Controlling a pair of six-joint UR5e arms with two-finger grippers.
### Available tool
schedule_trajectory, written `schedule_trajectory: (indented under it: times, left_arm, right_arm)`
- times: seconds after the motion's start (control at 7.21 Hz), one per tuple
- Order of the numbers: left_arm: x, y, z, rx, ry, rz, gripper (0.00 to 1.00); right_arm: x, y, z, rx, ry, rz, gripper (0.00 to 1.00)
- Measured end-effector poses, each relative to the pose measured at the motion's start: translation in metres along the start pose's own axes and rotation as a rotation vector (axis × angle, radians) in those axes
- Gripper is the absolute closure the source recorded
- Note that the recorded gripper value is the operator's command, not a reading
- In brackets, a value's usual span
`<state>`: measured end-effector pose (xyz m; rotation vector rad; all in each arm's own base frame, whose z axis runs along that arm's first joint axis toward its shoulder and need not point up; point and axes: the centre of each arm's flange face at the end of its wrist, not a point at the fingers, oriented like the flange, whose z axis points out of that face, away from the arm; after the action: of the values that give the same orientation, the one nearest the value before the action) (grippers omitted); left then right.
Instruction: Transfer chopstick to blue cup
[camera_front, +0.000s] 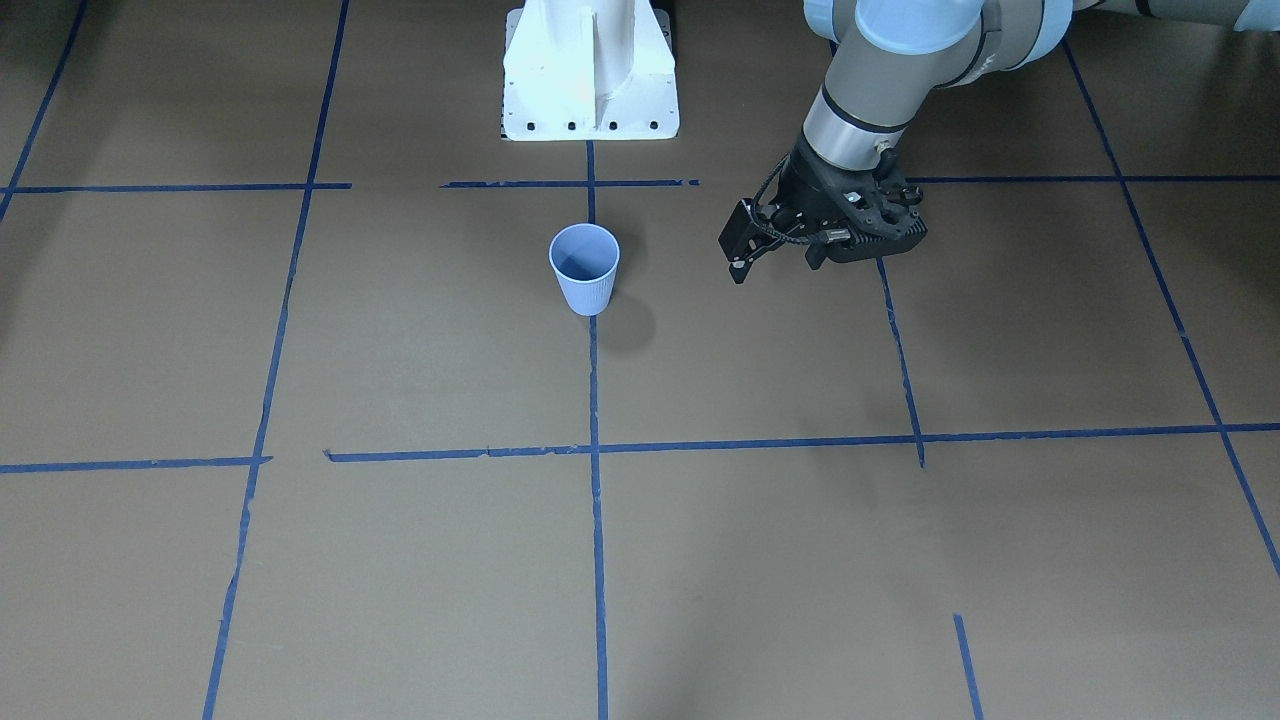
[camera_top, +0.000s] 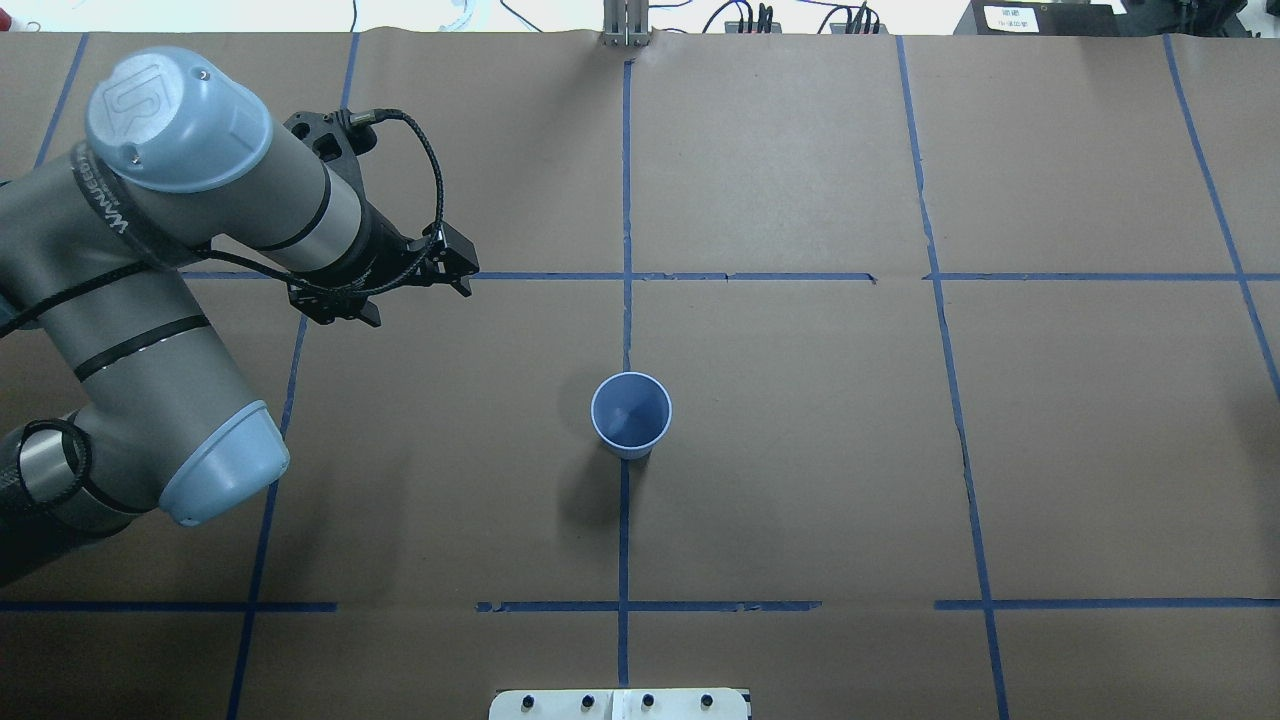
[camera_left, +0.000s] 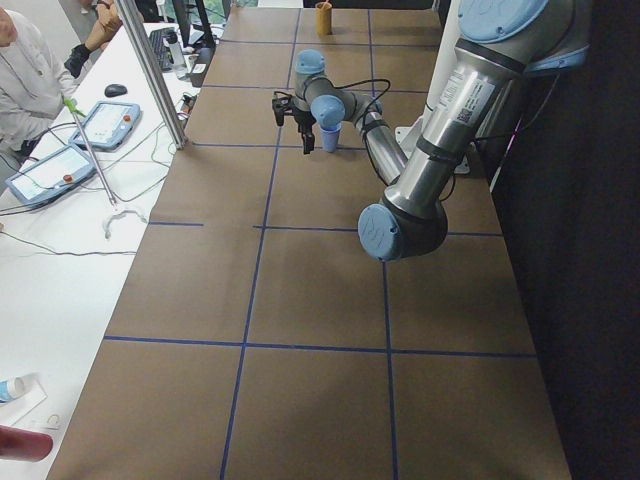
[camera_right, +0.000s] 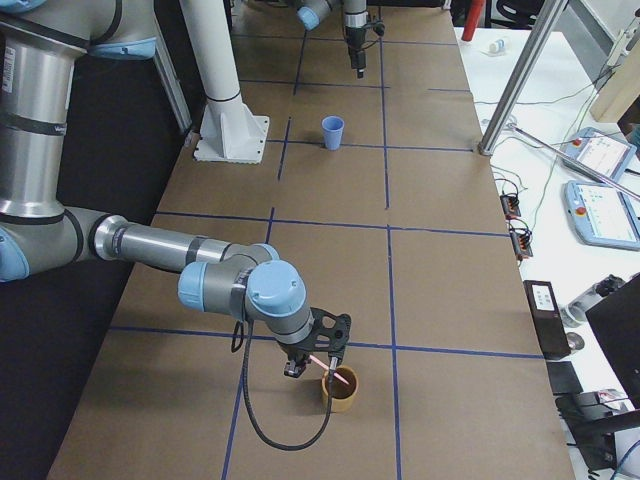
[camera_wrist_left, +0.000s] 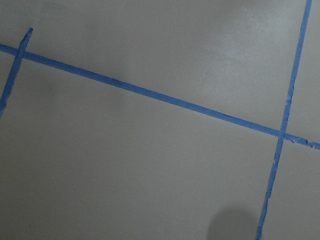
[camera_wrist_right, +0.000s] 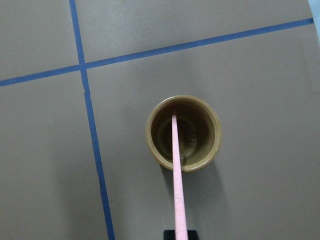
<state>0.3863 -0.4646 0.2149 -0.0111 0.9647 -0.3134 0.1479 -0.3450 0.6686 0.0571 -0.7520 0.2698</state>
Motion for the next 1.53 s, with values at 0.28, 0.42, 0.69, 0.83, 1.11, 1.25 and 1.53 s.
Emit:
schedule_trajectory:
  times: [0.28,0.42,0.69,0.83,1.11,1.25,1.53]
  left_arm:
    - [0.000,0.000,0.000,0.000,0.000,0.000,0.00]
    - [0.000,0.000,0.001,0.000,-0.001,0.001,0.00]
    - [-0.002,0.000,0.002,0.000,-0.003,0.001,0.00]
    - [-0.007,-0.001,0.004,-0.001,-0.007,0.002,0.00]
    - [-0.022,-0.002,0.012,-0.002,-0.005,0.007,0.00]
    - [-0.026,-0.003,0.015,-0.002,-0.006,0.008,0.00]
    - [-0.027,-0.004,0.018,-0.001,-0.002,0.012,0.00]
  right_arm:
    - [-0.025,0.011,-0.057,0.008,-0.002,0.069,1.00]
    - [-0.044,0.021,-0.087,0.002,-0.006,0.104,0.98]
    - [-0.091,0.040,-0.128,-0.032,-0.094,0.142,0.97]
    - [-0.118,0.041,-0.127,-0.070,-0.189,0.132,0.97]
    - [-0.186,0.023,-0.117,-0.153,-0.328,0.068,0.94]
    - [-0.236,0.003,-0.117,-0.195,-0.363,0.061,0.93]
    - [-0.370,-0.026,-0.116,-0.307,-0.377,0.087,0.92]
